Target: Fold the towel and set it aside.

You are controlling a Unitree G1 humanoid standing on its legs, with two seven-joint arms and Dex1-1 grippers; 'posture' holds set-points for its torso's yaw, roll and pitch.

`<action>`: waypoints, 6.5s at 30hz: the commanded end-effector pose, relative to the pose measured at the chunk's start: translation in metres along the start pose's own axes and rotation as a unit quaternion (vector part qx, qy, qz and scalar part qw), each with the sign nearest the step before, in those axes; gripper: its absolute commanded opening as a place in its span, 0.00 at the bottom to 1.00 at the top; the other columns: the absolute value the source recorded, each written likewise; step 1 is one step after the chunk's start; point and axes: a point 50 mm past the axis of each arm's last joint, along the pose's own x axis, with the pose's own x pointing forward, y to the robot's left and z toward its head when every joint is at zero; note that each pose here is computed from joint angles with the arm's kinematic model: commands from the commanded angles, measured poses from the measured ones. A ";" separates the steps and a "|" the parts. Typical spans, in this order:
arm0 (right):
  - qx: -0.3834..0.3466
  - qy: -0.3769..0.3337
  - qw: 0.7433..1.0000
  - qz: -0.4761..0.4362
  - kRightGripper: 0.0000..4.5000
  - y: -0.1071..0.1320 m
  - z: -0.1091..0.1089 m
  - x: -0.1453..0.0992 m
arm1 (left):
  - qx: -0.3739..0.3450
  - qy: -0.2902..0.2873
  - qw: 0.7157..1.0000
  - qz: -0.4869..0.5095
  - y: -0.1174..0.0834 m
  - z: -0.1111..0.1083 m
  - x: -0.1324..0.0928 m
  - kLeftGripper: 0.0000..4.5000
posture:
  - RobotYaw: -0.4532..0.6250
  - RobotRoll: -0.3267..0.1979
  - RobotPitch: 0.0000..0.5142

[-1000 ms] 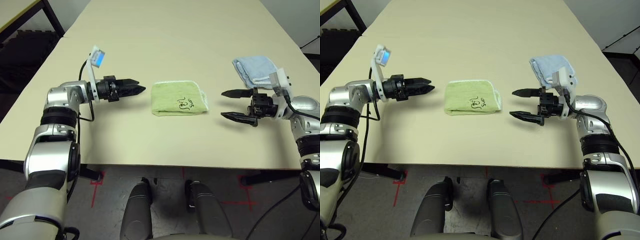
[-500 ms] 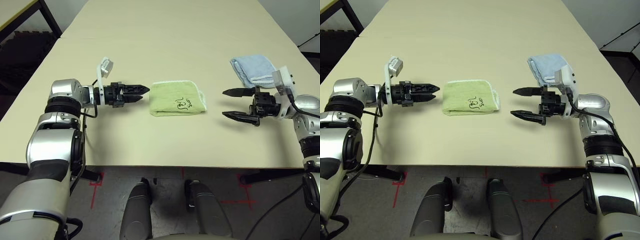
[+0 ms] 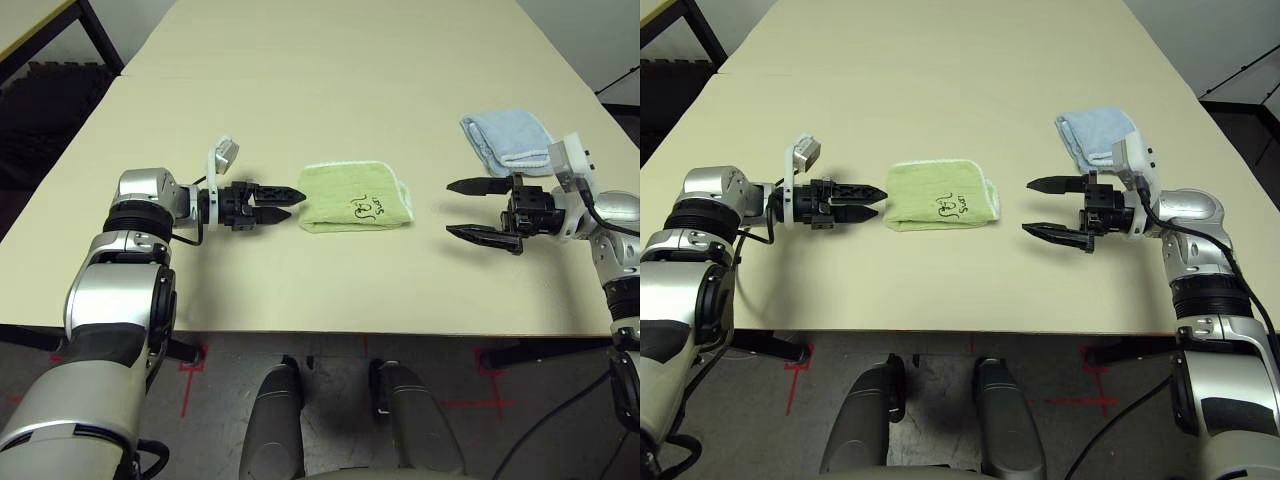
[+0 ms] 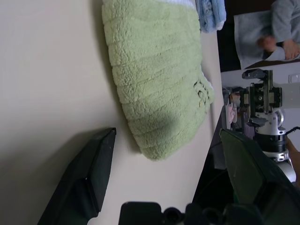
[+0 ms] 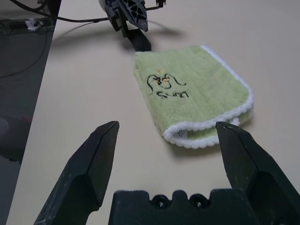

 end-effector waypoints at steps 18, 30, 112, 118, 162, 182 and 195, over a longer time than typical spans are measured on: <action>-0.004 0.001 1.000 -0.005 0.99 0.001 0.001 -0.001 | -0.006 0.021 0.999 -0.028 -0.017 -0.004 0.055 1.00 | 0.34 0.62 0.39; -0.005 -0.001 1.000 -0.011 1.00 0.001 0.000 0.000 | 0.017 0.018 1.000 -0.003 -0.013 -0.005 0.061 0.69 | 0.34 0.62 0.38; 0.023 -0.090 0.988 -0.126 1.00 -0.016 0.008 0.030 | -0.025 -0.632 0.734 0.249 0.051 0.033 -0.095 0.01 | 0.44 0.62 0.36; 0.017 -0.086 0.989 -0.119 1.00 -0.017 0.007 0.031 | -0.034 -0.589 0.758 0.278 0.054 0.032 -0.095 0.01 | 0.44 0.62 0.35; 0.108 -0.132 0.793 -0.585 1.00 -0.068 -0.017 0.048 | 0.422 -0.469 0.687 0.361 0.001 0.049 -0.091 0.99 | 0.42 0.62 0.31; 0.100 -0.106 0.770 -0.621 1.00 -0.060 -0.044 -0.005 | 0.420 -0.473 0.660 0.405 0.043 0.024 -0.111 0.99 | 0.38 0.62 0.27; 0.087 -0.115 0.786 -0.601 1.00 -0.056 -0.045 0.005 | 0.400 -0.468 0.680 0.398 0.054 0.015 -0.105 0.99 | 0.37 0.62 0.28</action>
